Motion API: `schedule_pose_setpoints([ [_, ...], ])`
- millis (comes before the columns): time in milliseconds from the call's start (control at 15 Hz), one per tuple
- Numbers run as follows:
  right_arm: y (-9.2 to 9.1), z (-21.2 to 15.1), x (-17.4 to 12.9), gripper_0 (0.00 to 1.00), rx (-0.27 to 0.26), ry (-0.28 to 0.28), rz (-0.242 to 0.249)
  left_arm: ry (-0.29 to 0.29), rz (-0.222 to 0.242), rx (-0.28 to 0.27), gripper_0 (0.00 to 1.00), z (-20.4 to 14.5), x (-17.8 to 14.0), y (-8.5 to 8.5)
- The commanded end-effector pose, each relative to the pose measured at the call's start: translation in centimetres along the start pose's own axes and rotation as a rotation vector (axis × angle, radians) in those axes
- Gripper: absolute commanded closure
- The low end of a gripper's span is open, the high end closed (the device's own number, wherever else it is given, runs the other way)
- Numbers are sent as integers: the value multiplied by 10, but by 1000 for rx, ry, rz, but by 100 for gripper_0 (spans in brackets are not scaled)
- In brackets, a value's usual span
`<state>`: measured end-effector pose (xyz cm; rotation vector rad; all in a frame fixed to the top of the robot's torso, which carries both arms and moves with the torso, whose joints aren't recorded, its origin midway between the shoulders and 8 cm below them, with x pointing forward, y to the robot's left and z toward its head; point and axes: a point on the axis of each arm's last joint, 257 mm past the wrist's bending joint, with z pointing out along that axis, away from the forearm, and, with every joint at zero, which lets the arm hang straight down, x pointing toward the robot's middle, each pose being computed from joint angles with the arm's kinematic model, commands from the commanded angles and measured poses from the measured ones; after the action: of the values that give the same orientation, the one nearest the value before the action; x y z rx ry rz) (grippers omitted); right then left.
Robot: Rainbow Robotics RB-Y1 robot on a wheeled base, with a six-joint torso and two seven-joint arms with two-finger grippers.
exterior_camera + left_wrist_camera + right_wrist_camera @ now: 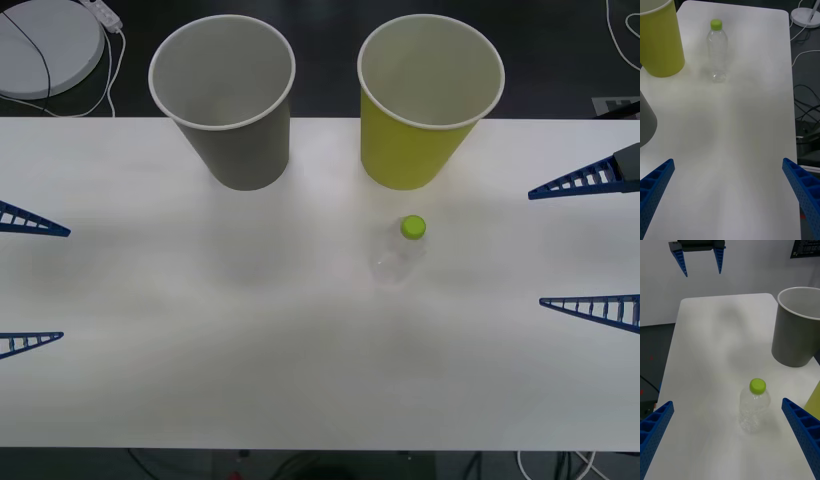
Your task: Put the can into the green bin and the plastic bottle into the gray bin
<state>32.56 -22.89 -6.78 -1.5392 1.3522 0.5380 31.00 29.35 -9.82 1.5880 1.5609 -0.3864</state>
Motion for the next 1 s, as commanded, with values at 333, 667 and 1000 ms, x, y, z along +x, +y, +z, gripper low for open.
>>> schedule_pose_setpoints([
  [333, 7, 4, 4, 0, 13, -44, 59, 0, 0, 0, 0, 0, 0, 0],
  [667, 5, 3, 3, 0, 30, -58, 61, 0, 0, 0, 0, 0, 0, 0],
  [1000, 3, 5, 22, 0, 73, -42, 64, 0, 0, 0, 0, 0, 0, 0],
])
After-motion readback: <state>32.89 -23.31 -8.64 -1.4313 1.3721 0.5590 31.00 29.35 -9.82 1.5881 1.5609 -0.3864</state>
